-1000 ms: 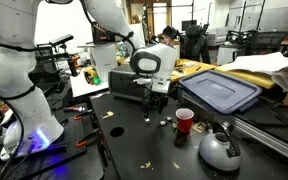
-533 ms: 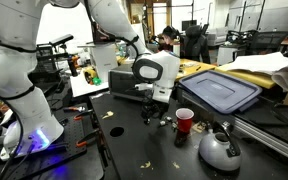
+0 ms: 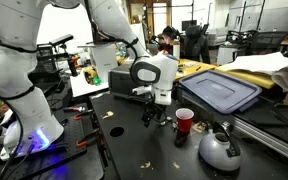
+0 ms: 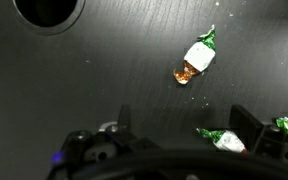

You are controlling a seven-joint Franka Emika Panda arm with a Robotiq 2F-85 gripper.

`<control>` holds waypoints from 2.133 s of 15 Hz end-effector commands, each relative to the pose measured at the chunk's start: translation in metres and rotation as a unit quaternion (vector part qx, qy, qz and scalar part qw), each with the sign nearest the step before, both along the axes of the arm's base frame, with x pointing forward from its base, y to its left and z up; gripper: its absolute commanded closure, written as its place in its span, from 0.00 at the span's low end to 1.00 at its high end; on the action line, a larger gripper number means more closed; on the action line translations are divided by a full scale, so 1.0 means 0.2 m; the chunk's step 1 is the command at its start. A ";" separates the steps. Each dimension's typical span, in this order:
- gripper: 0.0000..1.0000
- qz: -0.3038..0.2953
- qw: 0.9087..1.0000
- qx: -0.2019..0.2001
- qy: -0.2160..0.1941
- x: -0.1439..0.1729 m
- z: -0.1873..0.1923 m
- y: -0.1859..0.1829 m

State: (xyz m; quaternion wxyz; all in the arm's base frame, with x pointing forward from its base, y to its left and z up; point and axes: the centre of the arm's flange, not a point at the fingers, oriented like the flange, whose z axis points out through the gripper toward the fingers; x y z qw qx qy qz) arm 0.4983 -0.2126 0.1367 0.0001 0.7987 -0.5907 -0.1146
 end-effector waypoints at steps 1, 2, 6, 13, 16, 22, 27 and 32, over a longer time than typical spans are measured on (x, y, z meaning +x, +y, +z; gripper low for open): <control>0.00 0.008 0.999 0.014 -0.034 -0.10 0.03 -0.02; 0.00 0.006 0.999 0.013 -0.041 -0.12 0.02 -0.04; 0.00 -0.011 0.997 0.006 -0.080 -0.29 -0.04 -0.08; 0.00 -0.008 0.995 -0.003 -0.103 -0.63 -0.14 0.24; 0.00 -0.003 0.996 -0.011 -0.083 -0.65 -0.11 0.37; 0.00 0.001 0.995 -0.029 -0.098 -0.54 0.04 0.51; 0.00 0.003 0.992 -0.057 -0.113 -0.39 0.16 0.45; 0.00 0.065 0.991 -0.076 -0.092 -0.27 0.19 0.35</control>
